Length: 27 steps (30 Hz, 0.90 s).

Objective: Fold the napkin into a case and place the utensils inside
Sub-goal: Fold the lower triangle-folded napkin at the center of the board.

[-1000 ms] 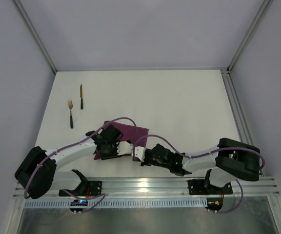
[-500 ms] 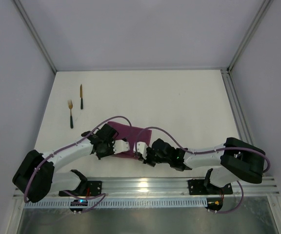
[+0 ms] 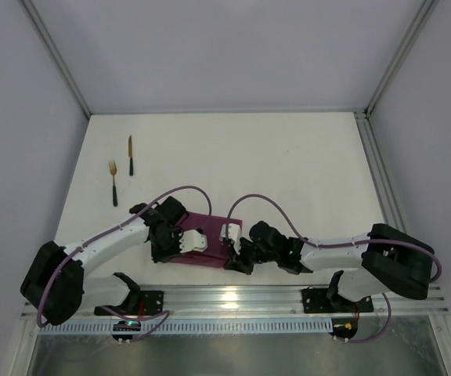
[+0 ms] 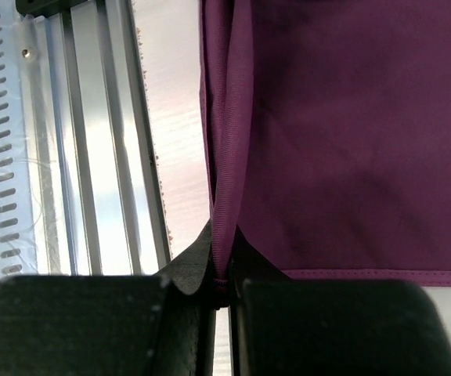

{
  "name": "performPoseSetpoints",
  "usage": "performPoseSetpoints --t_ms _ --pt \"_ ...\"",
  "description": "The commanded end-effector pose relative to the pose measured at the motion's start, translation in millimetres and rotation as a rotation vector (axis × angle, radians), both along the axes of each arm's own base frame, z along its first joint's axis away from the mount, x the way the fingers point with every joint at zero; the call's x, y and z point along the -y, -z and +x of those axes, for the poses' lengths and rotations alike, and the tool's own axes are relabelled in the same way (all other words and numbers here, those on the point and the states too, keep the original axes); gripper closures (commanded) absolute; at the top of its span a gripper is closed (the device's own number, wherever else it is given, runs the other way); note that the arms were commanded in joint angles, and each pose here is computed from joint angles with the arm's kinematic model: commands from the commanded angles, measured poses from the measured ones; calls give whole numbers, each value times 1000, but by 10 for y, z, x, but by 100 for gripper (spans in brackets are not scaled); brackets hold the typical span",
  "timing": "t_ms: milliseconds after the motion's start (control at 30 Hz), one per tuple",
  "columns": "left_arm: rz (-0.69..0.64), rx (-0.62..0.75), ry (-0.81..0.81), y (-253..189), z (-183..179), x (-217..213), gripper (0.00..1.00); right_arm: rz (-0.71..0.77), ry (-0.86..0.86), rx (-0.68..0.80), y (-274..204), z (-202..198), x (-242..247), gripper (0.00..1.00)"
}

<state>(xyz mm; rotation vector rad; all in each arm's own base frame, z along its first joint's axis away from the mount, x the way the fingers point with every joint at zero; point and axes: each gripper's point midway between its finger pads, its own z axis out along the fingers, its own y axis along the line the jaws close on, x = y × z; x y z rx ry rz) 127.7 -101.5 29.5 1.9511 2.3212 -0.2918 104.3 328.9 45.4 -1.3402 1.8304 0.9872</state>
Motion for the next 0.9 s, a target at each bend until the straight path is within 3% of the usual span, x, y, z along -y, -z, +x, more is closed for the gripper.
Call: performPoseSetpoints --t_ms 0,133,433,667,833,867 --pt "-55 -59 51 -176 -41 113 87 96 25 -109 -149 -8 -23 96" --pt "-50 -21 52 -156 155 155 81 83 58 -158 -98 134 -6 96" --pt "-141 -45 -64 -130 543 115 78 65 130 -352 54 377 37 96" --pt "-202 -109 -72 -169 562 100 64 71 147 -463 183 452 23 96" --pt "-220 -152 -71 -108 512 95 64 77 167 -470 191 497 47 96" --pt "-224 -150 -76 -109 526 96 72 75 169 -471 194 499 48 96"
